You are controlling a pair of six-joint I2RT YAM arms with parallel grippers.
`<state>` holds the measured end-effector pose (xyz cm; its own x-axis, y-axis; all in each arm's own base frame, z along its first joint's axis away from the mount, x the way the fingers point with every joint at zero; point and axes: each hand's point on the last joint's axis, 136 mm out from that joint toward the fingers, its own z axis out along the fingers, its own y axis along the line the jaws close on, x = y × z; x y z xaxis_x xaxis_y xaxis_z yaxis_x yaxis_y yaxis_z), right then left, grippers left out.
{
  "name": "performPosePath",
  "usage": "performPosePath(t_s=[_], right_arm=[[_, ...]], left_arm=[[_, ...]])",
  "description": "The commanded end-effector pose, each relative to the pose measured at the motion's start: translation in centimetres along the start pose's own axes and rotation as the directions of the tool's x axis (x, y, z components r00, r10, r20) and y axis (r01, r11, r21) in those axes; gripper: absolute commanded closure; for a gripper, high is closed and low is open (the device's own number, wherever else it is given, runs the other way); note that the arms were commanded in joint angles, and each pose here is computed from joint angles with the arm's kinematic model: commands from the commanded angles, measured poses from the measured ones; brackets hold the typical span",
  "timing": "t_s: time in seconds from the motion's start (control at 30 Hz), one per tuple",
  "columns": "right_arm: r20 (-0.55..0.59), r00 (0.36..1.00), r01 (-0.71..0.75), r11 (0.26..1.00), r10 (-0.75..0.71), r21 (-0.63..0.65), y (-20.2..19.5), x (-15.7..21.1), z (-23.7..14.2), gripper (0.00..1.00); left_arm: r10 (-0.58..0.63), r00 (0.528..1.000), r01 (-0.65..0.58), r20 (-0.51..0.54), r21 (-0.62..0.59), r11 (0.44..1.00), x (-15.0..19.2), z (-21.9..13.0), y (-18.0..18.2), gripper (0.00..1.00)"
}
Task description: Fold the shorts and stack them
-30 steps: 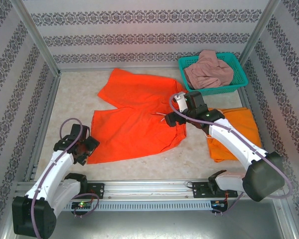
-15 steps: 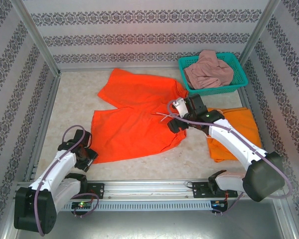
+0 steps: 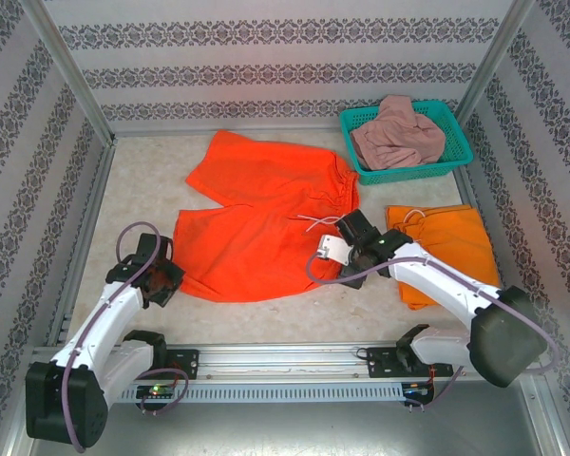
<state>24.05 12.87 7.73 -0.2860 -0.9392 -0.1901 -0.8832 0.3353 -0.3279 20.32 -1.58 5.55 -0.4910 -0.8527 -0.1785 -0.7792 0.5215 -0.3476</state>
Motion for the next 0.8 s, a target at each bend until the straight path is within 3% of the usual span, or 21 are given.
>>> performPosePath(t_s=[0.0,0.17,0.23,0.37,0.6,0.77], right_arm=[[-0.044,0.99,0.138,0.988,-0.135,0.069,-0.8,0.2,1.4,0.21],[-0.072,0.983,0.175,0.982,-0.17,0.067,-0.7,0.3,3.4,0.29],[-0.08,0.981,0.185,0.98,-0.179,0.075,-0.7,0.3,4.2,0.39],[-0.098,0.978,0.193,0.975,-0.183,0.109,-1.1,0.3,5.2,0.68],[0.008,0.988,0.15,0.973,-0.154,0.175,-2.2,-2.0,3.4,0.97],[0.048,0.99,0.12,0.969,-0.134,0.216,-3.2,-3.0,2.3,1.0]], left_arm=[[0.03,0.997,-0.033,0.065,0.042,0.999,-1.6,-0.9,-1.4,0.96],[0.032,0.997,-0.036,0.072,0.06,0.998,-1.8,-1.0,-1.9,0.96],[0.03,0.997,-0.036,0.075,0.075,0.997,-1.9,-1.0,-2.2,0.96],[0.041,0.994,-0.05,0.101,0.088,0.995,-2.5,-1.3,-2.8,1.0],[0.068,0.982,-0.087,0.179,0.102,0.991,-4.6,-3.6,-4.1,1.0],[0.093,0.974,-0.116,0.205,0.101,0.988,-5.4,-4.8,-4.8,1.0]])
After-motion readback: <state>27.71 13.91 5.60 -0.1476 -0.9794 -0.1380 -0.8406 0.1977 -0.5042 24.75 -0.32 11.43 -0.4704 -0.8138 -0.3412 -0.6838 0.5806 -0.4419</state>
